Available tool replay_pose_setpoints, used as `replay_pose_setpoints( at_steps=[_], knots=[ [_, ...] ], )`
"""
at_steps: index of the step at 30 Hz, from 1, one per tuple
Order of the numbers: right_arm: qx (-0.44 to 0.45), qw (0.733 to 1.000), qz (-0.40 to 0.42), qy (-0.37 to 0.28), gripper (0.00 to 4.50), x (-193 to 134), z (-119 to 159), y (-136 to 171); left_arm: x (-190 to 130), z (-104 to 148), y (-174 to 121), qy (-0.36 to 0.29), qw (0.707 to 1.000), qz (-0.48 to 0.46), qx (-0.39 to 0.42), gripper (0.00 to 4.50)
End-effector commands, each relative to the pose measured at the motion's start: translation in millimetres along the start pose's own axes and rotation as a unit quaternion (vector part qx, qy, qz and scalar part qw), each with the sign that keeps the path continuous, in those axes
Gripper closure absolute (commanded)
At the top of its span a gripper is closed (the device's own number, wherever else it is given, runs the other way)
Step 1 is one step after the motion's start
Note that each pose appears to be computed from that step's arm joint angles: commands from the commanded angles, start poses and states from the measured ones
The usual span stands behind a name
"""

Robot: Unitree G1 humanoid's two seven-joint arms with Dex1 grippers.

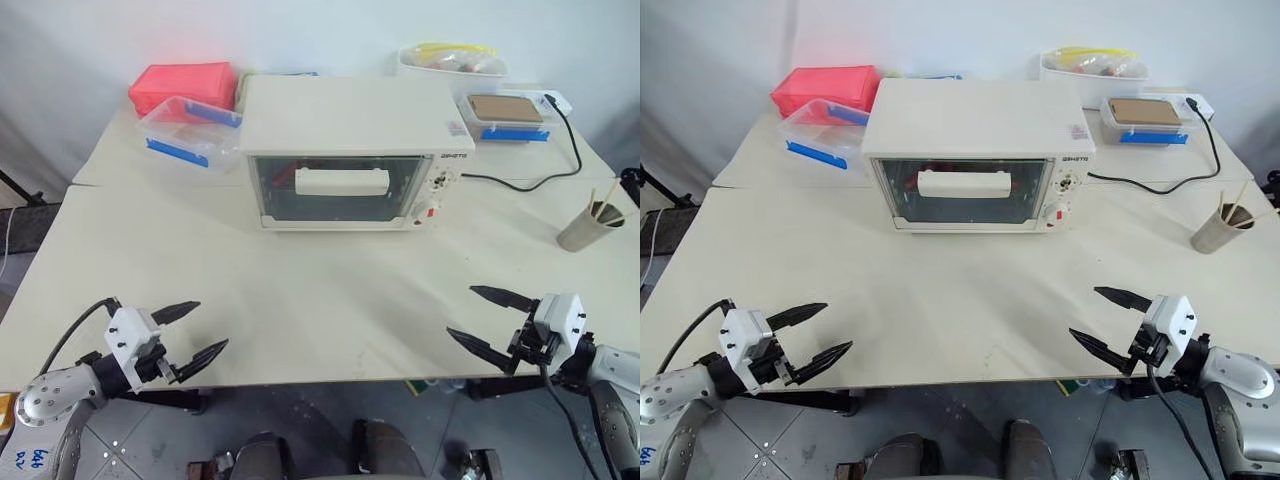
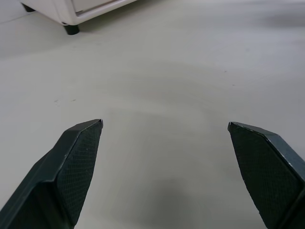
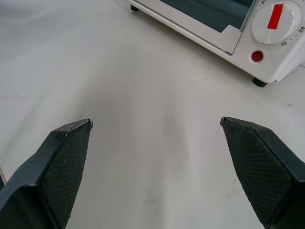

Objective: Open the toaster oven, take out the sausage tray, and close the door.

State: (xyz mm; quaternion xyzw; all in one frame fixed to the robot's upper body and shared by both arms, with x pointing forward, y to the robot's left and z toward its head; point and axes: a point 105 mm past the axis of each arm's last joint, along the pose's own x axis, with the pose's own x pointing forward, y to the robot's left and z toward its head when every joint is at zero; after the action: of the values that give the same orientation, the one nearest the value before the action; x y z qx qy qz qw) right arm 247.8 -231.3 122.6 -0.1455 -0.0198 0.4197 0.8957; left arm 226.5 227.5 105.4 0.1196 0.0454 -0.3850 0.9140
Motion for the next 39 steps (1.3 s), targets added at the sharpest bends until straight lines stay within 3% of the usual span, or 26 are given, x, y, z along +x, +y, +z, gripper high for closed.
replay_pose_setpoints(
  at_steps=[1, 5, 9, 14, 23, 33, 39],
  knots=[
    [-0.007, 1.0, 0.005, -0.024, 0.0, 3.5, 10.9, -2.0, 0.2, 8.3, -1.7, -0.012, 1.0, -0.01, 0.007, 0.03],
    [0.044, 0.994, 0.059, -0.084, 0.0, 36.1, 42.0, 7.6, 1.7, 42.9, 10.8, -0.089, 0.993, -0.042, -0.063, 0.03],
    [0.081, 0.984, 0.1, -0.12, 0.0, 67.8, 74.1, 8.8, 8.9, 75.7, 30.3, -0.125, 0.99, -0.054, -0.025, 0.03],
    [0.107, 0.979, 0.063, -0.159, 0.0, 96.3, 99.2, -17.3, 16.7, 101.4, 34.6, -0.17, 0.981, -0.079, -0.052, 0.03],
    [0.09, 0.975, 0.108, -0.172, 0.0, 132.2, 114.2, -15.3, 29.3, 101.7, 2.3, -0.163, 0.971, -0.161, -0.066, 0.03],
    [0.077, 0.97, 0.127, -0.194, 0.0, 147.0, 123.0, -6.4, 34.5, 94.0, -0.8, -0.153, 0.972, -0.164, -0.07, 0.03],
    [0.089, 0.981, 0.106, -0.138, 0.0, 146.9, 107.5, -10.6, 34.5, 90.7, -1.9, -0.147, 0.972, -0.168, -0.073, 0.03]
  ],
)
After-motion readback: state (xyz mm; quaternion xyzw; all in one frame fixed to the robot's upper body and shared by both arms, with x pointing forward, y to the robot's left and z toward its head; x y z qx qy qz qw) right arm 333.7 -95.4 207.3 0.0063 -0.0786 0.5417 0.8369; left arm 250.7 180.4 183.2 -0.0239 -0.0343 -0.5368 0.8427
